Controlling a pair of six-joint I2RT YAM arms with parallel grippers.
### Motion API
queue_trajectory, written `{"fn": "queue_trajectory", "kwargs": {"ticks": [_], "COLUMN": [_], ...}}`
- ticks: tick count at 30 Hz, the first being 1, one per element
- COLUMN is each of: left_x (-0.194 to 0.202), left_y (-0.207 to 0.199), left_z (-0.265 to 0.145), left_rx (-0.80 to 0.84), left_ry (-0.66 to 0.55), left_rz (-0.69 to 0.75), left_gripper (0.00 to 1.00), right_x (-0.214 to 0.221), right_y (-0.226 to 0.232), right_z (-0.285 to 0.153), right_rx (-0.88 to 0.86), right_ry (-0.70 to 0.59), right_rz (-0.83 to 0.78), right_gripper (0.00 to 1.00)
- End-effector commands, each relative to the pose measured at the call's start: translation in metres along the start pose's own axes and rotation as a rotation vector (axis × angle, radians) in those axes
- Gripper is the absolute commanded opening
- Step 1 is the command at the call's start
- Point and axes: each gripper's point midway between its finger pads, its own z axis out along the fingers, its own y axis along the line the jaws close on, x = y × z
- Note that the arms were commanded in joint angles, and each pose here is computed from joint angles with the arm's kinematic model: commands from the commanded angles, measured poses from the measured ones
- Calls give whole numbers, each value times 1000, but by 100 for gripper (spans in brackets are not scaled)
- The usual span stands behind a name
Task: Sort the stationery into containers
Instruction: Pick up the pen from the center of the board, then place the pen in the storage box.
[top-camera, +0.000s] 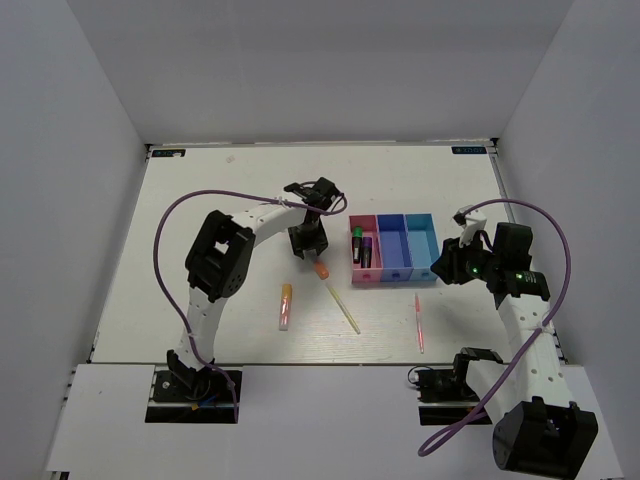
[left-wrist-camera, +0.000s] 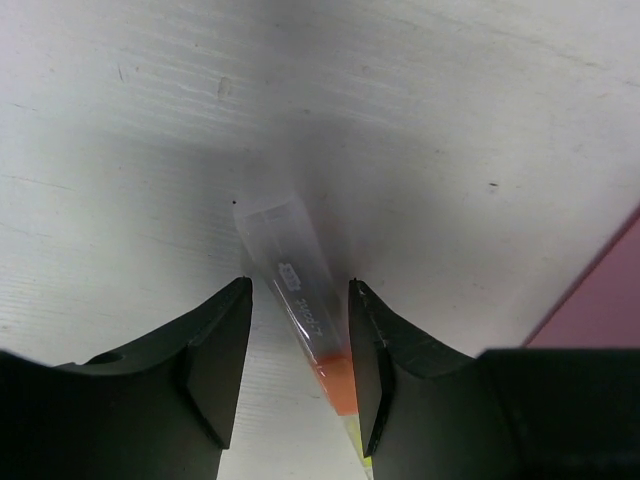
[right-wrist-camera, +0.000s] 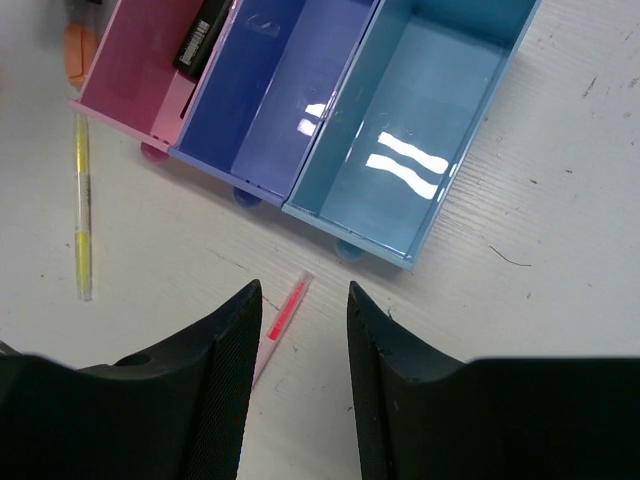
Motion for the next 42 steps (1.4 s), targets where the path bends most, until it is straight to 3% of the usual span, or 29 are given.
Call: {"fn": "queue_trajectory", "kwargs": {"ticks": [1,6,7,8,11,13,17,18,20,21,23,24,33,36,40,41,42], "left_x": [11,16,16,17,14,12,-7,-13,-18,-27,-24,-31,-13,-14,-11,-11,-10], "left_y": [6,8,7,7,4,-2,-24,-33,-50,-69,-92,-111,-202,-223,-231,-231,-230], "left_z": [9,15,15,15,8,-1,-56,-70,-104,-124,-142,-155,-167,-173,-154,-151,-146], "left_rx": [-22,-26,-24,-22,-3,16,120,158,243,326,434,492,800,873,863,858,847], "left_ry": [38,47,49,52,41,21,-106,-143,-213,-274,-267,-288,-215,-224,-205,-204,-198], "left_rz": [-18,-27,-27,-25,-18,5,52,69,89,111,141,147,226,228,225,227,225], "left_gripper": [54,49,43,30,6,1,0,0,0,0,0,0,0,6,15,21,24], "right_x": [-9,-9,-10,-9,-10,-10,-10,-10,-10,-9,-9,-10,-9,-10,-11,-11,-10], "right_y": [-1,0,0,-1,-1,0,0,0,0,0,1,0,-3,-3,-2,-2,-2], "right_z": [-2,-3,-4,-3,-4,-4,-4,-4,-4,-4,-4,-4,-4,-5,-5,-6,-6], "right_rx": [2,3,0,2,1,1,-5,-3,-4,-4,-9,-5,16,16,14,16,16], "right_ry": [-29,-31,-33,-31,-34,-36,-35,-38,-35,-36,-35,-38,-40,-45,-48,-46,-46], "right_rz": [-11,-9,-9,-6,-7,-6,-4,-6,-6,-5,-9,-12,-10,-10,-14,-12,-11], "right_gripper": [43,43,43,43,43,43,45,56,60,52,12,0,0,5,17,28,29]}}
